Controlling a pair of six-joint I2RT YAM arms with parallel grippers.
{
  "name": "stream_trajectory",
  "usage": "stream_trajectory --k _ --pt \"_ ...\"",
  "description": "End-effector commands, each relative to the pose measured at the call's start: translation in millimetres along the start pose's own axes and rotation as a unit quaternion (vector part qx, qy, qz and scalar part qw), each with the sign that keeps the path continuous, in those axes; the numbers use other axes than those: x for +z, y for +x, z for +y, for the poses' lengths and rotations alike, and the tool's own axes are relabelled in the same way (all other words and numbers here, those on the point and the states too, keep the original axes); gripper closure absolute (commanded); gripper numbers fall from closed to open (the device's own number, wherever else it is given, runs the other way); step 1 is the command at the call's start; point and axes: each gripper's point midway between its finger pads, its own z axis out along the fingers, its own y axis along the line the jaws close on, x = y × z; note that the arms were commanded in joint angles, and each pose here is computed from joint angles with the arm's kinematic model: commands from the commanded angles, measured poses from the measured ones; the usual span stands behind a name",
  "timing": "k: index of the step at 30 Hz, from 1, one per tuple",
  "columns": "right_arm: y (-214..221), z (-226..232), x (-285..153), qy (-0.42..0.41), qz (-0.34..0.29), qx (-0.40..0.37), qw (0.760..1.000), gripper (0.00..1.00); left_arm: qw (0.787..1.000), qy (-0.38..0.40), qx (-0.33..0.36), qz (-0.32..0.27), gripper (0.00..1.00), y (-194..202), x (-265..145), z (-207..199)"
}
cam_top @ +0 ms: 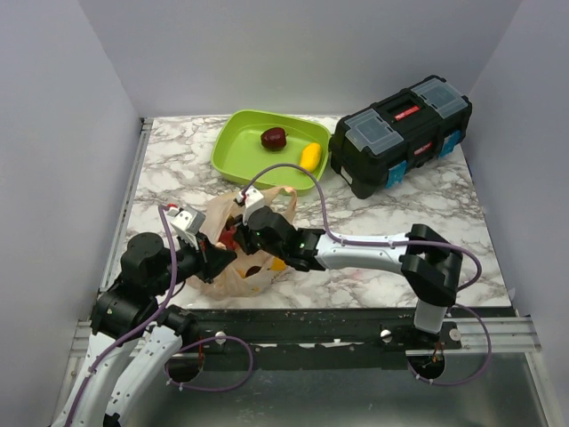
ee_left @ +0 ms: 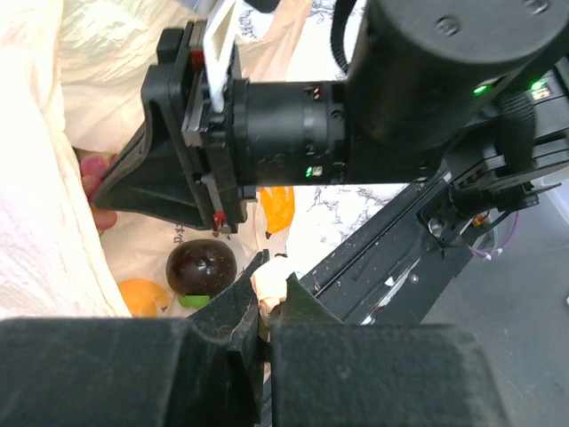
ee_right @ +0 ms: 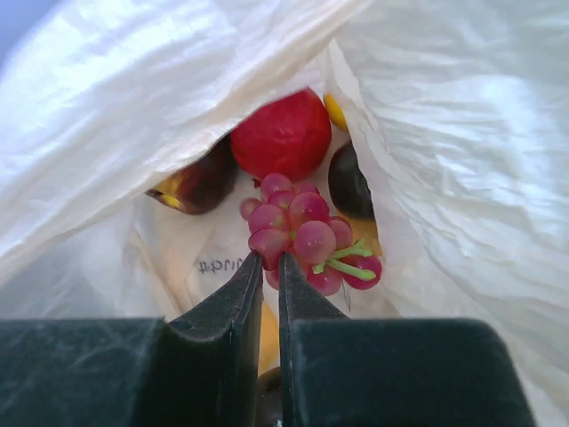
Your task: Take the fake fruits out of the plastic bag
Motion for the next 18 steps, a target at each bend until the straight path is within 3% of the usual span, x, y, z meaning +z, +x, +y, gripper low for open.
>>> stream_trajectory --k 1,9,13,18 --pt "-34.0 7.7 -15.4 -0.012 -0.054 -0.001 0.998 0.88 1.0 0.012 0.009 -0.002 1.0 -0.2 0.9 -2.4" --pt "-30.6 8.7 -25.4 -0.025 -0.051 0.004 0.998 0.92 1.0 0.005 0.01 -0.009 1.0 -1.5 -0.7 -0.8" --pt "-30.4 15.3 -28.4 -0.04 -0.041 0.012 0.998 0.99 1.0 0.001 0.006 -0.005 1.0 -1.1 1.2 1.3" --pt "-56.7 19.8 -48.7 -0.051 -0.064 0.006 0.997 0.99 1.0 -0.005 0.003 -0.002 1.0 -1.1 2.6 4.0"
